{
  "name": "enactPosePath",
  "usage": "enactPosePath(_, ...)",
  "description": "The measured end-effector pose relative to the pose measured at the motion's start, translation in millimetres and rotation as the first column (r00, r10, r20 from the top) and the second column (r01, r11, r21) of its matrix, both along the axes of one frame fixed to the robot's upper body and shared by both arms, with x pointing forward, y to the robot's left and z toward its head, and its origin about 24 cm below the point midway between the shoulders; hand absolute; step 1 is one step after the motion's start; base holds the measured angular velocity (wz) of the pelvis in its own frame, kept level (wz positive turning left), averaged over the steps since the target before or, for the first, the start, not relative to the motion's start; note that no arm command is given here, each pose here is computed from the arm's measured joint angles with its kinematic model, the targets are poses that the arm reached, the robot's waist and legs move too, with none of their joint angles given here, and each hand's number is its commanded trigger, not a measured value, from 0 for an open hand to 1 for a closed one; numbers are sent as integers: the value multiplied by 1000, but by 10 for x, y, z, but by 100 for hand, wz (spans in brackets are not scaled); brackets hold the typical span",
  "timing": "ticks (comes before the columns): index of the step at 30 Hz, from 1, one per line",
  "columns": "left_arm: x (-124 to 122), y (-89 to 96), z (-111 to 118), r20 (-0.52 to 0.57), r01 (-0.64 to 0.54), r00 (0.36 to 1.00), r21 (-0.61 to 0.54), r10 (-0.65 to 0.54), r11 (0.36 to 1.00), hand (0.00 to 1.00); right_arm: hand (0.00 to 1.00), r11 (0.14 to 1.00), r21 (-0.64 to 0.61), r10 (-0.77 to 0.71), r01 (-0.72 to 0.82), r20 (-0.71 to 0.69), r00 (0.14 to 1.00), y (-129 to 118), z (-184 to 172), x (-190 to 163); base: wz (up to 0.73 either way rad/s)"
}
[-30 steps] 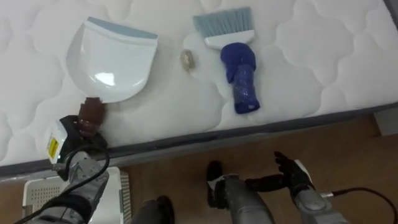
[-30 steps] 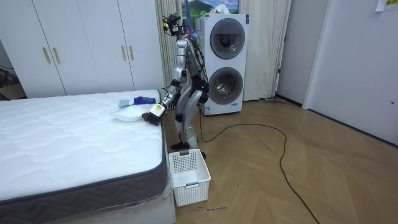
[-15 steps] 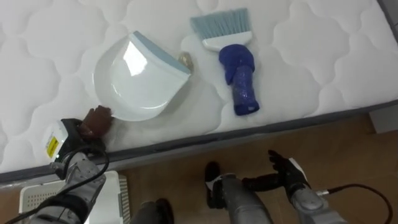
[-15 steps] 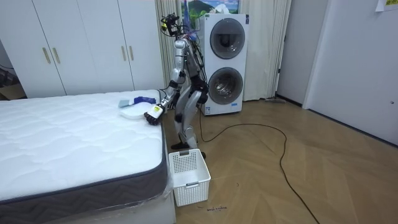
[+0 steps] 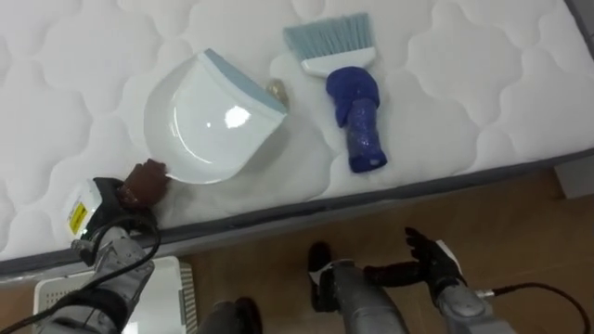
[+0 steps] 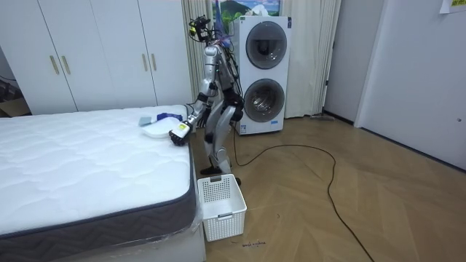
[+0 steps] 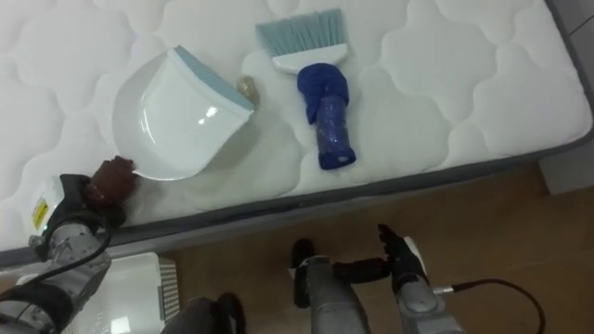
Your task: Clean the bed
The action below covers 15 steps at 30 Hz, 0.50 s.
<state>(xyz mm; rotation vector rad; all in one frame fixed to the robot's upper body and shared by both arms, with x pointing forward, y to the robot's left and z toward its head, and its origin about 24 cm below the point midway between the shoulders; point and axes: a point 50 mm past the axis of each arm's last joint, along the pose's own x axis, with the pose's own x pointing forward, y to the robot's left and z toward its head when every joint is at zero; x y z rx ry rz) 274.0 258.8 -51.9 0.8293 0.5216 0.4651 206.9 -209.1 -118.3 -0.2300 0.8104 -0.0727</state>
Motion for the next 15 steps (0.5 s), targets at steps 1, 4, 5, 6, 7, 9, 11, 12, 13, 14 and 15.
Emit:
enactPosePath(1, 0, -1, 0, -3, 6, 1000, 6, -6, 1000, 100, 0, 1000, 1, -4, 4, -1, 1000, -5, -2, -5, -5)
enactPosePath(4, 10, -11, 6, -10, 37, 999, 30, -37, 999, 100, 0, 999, 8, -47, 47, 1, 999, -42, -11, -41, -5)
enactPosePath(5, 12, -14, 7, -12, 46, 999, 38, -46, 998, 100, 0, 998, 13, -59, 59, 0, 998, -47, -15, -50, 0)
enactPosePath(6, 15, -22, 8, -20, 69, 998, 59, -68, 996, 100, 0, 996, 25, -89, 89, 4, 996, -57, -9, -44, -3)
enactPosePath(7, 19, -30, 10, -25, 89, 996, 77, -87, 993, 100, 0, 991, 35, -126, 126, 4, 992, -75, -12, -54, -5)
enactPosePath(9, 26, -43, 15, -32, 123, 992, 106, -120, 987, 100, 0, 982, 51, -183, 183, -6, 983, -118, -28, -92, -3)
enactPosePath(11, 22, -54, 16, -38, 158, 987, 145, -154, 977, 100, 0, 957, 90, -278, 277, -2, 961, -179, -23, -109, -2)
enactPosePath(12, 7, -58, 6, -48, 180, 983, 177, -175, 968, 100, 0, 928, 118, -355, 352, 4, 935, -228, -12, -109, -9)
enactPosePath(13, -14, -62, -4, -58, 205, 979, 215, -197, 955, 100, 0, 892, 143, -436, 429, 13, 900, -284, 4, -109, -10)
enactPosePath(14, -26, -64, -12, -63, 218, 976, 233, -209, 948, 100, 0, 872, 153, -473, 465, 18, 881, -318, 14, -108, -9)
enactPosePath(15, -56, -67, -30, -73, 239, 971, 262, -228, 935, 100, 0, 834, 165, -537, 526, 25, 843, -381, 35, -107, -5)
